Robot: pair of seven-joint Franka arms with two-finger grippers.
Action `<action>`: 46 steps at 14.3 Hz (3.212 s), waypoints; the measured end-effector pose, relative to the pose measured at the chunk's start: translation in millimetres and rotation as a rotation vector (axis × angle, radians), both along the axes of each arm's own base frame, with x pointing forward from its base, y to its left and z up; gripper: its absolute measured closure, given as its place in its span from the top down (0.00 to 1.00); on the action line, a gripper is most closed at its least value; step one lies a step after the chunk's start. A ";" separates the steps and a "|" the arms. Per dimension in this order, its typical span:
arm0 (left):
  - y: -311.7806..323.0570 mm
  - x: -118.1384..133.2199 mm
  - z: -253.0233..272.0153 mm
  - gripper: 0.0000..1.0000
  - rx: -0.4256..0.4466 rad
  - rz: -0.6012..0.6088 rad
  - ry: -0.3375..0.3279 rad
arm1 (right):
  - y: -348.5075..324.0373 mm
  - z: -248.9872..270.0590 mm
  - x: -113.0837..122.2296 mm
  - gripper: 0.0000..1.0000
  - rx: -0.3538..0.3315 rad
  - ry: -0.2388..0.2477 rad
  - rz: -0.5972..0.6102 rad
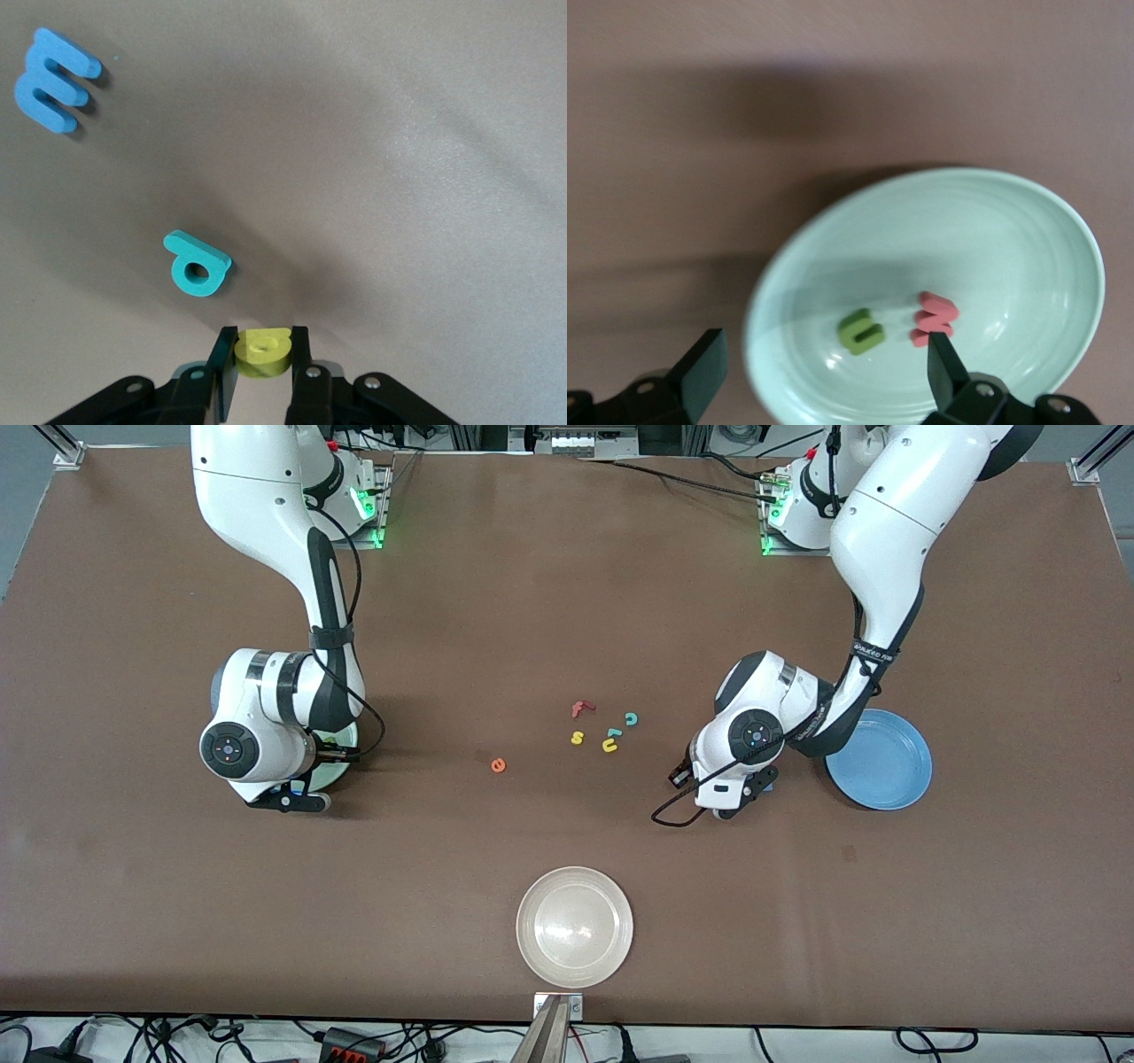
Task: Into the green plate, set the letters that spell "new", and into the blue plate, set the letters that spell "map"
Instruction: 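Drop the yellow a on the blue plate while the right gripper reaches orange e, then grasp the orange e with the right gripper while the left gripper reaches teal p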
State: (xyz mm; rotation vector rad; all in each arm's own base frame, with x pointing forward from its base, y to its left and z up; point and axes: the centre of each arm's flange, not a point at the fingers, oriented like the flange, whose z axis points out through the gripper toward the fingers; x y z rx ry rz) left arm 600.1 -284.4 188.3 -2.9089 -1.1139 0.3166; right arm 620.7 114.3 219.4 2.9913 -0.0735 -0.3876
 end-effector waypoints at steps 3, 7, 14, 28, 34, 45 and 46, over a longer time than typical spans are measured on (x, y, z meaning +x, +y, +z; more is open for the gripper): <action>1.0 4.6 12.3 0.28 -0.006 -0.006 -0.021 | 47.9 14.6 4.6 1.00 0.002 -0.042 -0.008; 27.4 15.8 47.5 0.28 -0.005 -0.109 -0.029 | 150.4 10.5 -16.3 1.00 0.019 -0.062 -0.030; 140.8 26.5 88.3 0.28 -0.025 -0.385 0.107 | 234.4 -1.0 -31.1 1.00 0.090 -0.197 -0.024; 297.8 18.4 61.5 0.61 -0.182 -0.624 0.125 | 280.9 -42.1 -52.8 0.73 0.116 -0.276 0.158; 253.7 17.7 87.5 1.00 -0.165 -0.589 0.115 | 287.7 -42.6 -57.7 0.51 0.118 -0.274 0.181; 57.5 -10.5 53.2 1.00 -0.002 -0.779 0.000 | 287.6 -42.6 -57.2 0.50 0.120 -0.274 0.199; 53.1 -12.7 50.8 1.00 -0.018 -0.858 0.002 | 287.6 -42.6 -57.2 0.50 0.120 -0.273 0.201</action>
